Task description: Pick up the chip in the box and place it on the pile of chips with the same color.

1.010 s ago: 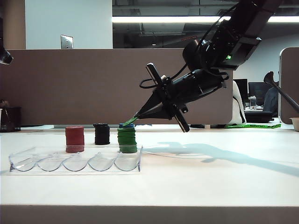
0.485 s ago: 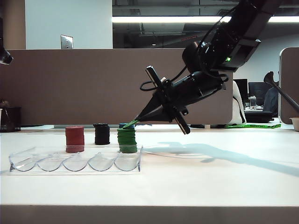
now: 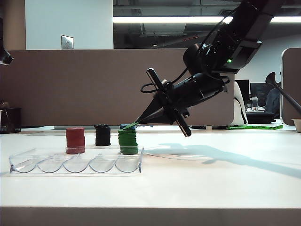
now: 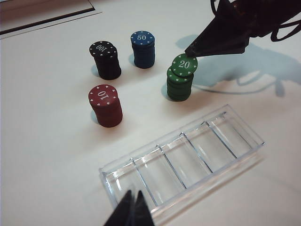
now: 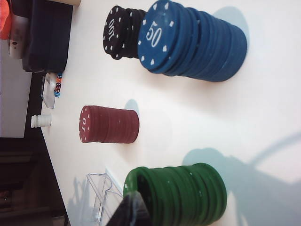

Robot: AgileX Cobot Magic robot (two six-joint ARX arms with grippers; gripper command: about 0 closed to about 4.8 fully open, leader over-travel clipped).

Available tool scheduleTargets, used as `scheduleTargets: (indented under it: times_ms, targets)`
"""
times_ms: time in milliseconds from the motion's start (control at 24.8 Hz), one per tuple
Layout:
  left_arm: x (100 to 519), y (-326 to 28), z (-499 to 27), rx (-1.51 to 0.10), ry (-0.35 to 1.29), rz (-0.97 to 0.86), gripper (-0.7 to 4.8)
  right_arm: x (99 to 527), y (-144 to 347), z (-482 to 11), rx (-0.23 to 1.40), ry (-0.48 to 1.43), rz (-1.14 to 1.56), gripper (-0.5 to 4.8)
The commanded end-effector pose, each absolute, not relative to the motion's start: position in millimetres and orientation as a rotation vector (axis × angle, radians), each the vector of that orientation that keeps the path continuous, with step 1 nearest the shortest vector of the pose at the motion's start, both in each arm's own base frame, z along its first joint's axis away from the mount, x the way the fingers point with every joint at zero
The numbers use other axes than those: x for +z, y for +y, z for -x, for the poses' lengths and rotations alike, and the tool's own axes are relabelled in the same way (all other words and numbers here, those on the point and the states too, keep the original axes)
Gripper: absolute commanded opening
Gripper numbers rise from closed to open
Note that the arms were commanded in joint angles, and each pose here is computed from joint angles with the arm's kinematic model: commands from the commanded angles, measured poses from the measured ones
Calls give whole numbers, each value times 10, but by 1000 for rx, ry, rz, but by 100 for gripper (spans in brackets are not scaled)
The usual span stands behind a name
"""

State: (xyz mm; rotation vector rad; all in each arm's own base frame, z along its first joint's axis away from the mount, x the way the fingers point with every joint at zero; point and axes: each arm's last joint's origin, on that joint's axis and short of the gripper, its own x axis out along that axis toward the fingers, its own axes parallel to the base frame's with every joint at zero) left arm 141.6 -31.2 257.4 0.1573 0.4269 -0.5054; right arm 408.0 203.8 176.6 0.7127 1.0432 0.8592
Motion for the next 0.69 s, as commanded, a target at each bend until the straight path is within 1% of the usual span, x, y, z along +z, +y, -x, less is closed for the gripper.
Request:
scheduleTargets:
  times_ms: [40,444,566,687]
  targets:
    - [2596,-310,-1418,-508,409,-157,-6,1799,2056,-4076,893,1035,-708,-1]
    - [2596,-310,-1418,-508,409,-157,-6,1801,2056,-4076,895,1034,-708,0]
    - [2596,-310,-1418,-508,409,-157,-6,1799,2056,-4076,894,1034,-707,23]
    - [2596,-310,-1418,-508,409,-157,-6,1801,2056,-4076,894,1034,-707,24]
